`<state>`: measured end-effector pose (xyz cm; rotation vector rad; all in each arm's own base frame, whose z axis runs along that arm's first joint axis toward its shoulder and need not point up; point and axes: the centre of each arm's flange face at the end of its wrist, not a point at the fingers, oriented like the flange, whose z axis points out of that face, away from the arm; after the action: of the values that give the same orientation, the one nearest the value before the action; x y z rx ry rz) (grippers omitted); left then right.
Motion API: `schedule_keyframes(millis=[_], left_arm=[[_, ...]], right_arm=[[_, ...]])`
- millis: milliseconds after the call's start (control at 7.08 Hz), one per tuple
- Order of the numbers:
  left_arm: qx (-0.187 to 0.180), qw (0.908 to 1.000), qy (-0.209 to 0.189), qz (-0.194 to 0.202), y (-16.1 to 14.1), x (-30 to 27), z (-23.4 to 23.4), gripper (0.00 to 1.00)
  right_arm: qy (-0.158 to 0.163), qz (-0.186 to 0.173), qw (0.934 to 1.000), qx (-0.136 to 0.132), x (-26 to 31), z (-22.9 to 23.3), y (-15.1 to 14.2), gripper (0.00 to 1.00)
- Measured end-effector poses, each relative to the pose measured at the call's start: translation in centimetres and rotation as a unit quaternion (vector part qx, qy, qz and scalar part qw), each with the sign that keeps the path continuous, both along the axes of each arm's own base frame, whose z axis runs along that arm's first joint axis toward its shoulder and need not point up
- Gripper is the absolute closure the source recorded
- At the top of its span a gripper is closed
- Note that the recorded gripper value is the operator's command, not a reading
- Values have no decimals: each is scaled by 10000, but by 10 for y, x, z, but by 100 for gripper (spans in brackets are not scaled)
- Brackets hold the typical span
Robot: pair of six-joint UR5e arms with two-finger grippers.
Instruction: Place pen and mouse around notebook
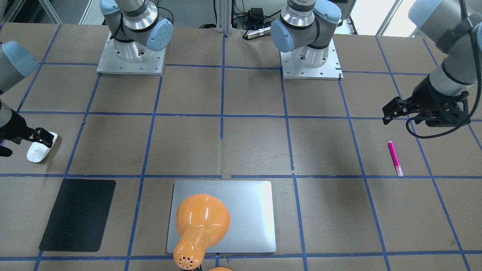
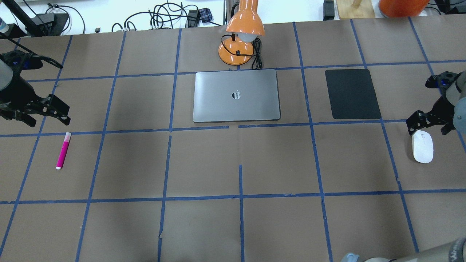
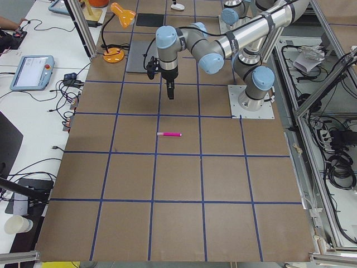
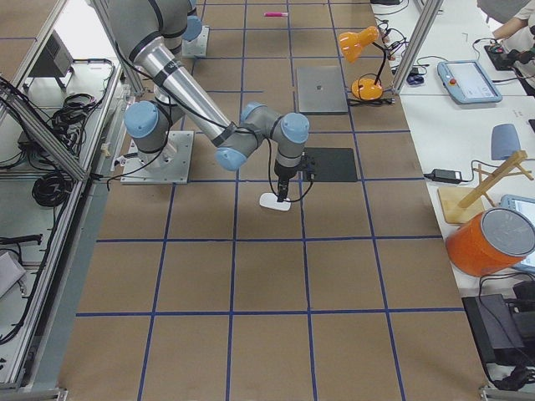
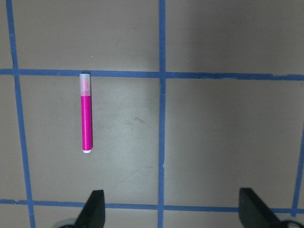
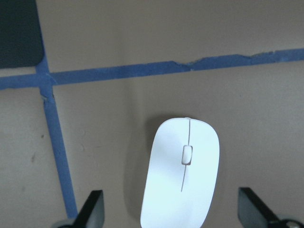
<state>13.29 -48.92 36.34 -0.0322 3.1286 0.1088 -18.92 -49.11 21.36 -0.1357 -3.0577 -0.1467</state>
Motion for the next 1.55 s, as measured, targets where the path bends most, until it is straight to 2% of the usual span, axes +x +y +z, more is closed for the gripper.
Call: schedule_keyframes(millis=[283, 565, 707, 848, 989, 1130, 1272, 1554], left_arm=[[-115, 9998, -68, -120, -6, 34, -51, 0], [-138, 9995, -80, -287, -11, 48, -83, 0], [-87, 9996, -50, -262, -12, 55, -95, 0], [-14, 9999, 2, -162, -11, 68, -107, 0], [80, 9999, 77, -52, -9, 82, -122, 0], [156, 9998, 138, -2, -8, 90, -133, 0], [175, 9997, 154, 4, -9, 94, -143, 0], [142, 9998, 139, -39, -12, 103, -160, 0]], right_arm=[[-42, -16, 9999, 115, -8, -24, -2, 0], [-54, 16, 9998, 167, -9, -33, -2, 0], [-80, 52, 9997, 204, -10, -38, -3, 11], [-100, 72, 9997, 234, -10, -41, -2, 53], [-113, 67, 9996, 255, -11, -41, -2, 79], [-118, 56, 9996, 259, -12, -41, -2, 83], [-109, 47, 9996, 244, -13, -38, -2, 100], [-8, 36, 10000, 79, -15, -18, -9, 100]])
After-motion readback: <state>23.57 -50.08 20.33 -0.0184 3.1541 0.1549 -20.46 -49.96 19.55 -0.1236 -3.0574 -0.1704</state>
